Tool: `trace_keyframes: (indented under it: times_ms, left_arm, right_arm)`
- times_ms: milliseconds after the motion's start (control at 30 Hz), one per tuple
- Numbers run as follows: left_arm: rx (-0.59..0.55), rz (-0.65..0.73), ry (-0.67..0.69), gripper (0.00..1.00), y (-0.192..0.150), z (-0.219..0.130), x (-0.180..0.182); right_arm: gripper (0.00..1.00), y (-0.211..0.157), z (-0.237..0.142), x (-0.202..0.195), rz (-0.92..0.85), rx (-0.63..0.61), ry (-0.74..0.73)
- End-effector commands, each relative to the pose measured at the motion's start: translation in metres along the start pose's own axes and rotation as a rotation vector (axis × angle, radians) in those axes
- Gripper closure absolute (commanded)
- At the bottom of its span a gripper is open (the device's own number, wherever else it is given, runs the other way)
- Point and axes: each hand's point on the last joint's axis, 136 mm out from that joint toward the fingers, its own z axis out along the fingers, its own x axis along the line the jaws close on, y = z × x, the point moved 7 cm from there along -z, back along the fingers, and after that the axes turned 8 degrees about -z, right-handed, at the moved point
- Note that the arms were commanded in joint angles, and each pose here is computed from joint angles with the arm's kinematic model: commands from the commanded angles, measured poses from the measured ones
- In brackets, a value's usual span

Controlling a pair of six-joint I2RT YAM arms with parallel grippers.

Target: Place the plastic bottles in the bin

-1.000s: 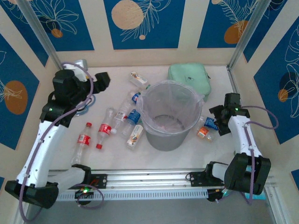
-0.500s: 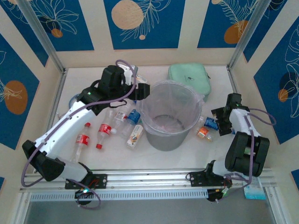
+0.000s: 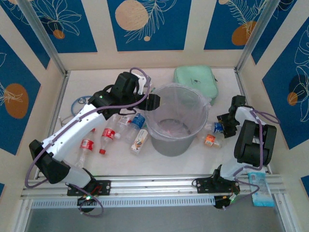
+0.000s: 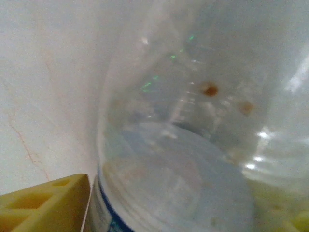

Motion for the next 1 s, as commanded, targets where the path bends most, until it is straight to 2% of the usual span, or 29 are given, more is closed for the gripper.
trace_keyframes:
  times_ms: [0,267,367,467,600,700,833,967]
  left_arm:
    - [0.014,-0.004,0.018,0.26,-0.004,-0.002,0.001]
    - [0.027,-0.006,0.016,0.26,-0.008,0.006,0.004]
    - [0.029,-0.025,0.001,0.26,-0.009,0.007,0.006]
    - [0.030,-0.043,-0.020,0.26,-0.011,0.011,0.006]
    - [0.040,-0.052,-0.036,0.29,-0.014,0.015,0.007]
    - [0.042,-0.054,-0.043,0.29,-0.016,0.017,0.008]
    - [0.041,-0.061,-0.041,0.30,-0.018,0.019,0.010]
    - [0.029,-0.066,-0.029,0.31,-0.019,0.018,0.013]
  right_arm:
    - [0.33,0.004,-0.021,0.002,0.001,-0.046,0.019]
    - [0.55,0.018,-0.080,0.005,-0.066,-0.207,0.092]
    - [0.58,0.021,-0.113,0.005,-0.106,-0.285,0.119]
    - [0.60,0.025,-0.162,0.009,-0.204,-0.407,0.173]
    - [0.76,0.020,-0.236,0.017,-0.333,-0.582,0.326]
    - [0.89,0.005,-0.285,0.027,-0.442,-0.645,0.500]
    - [0.99,-0.036,-0.327,0.057,-0.683,-0.596,0.733]
    - [1.00,-0.097,-0.343,0.090,-1.012,-0.528,0.768]
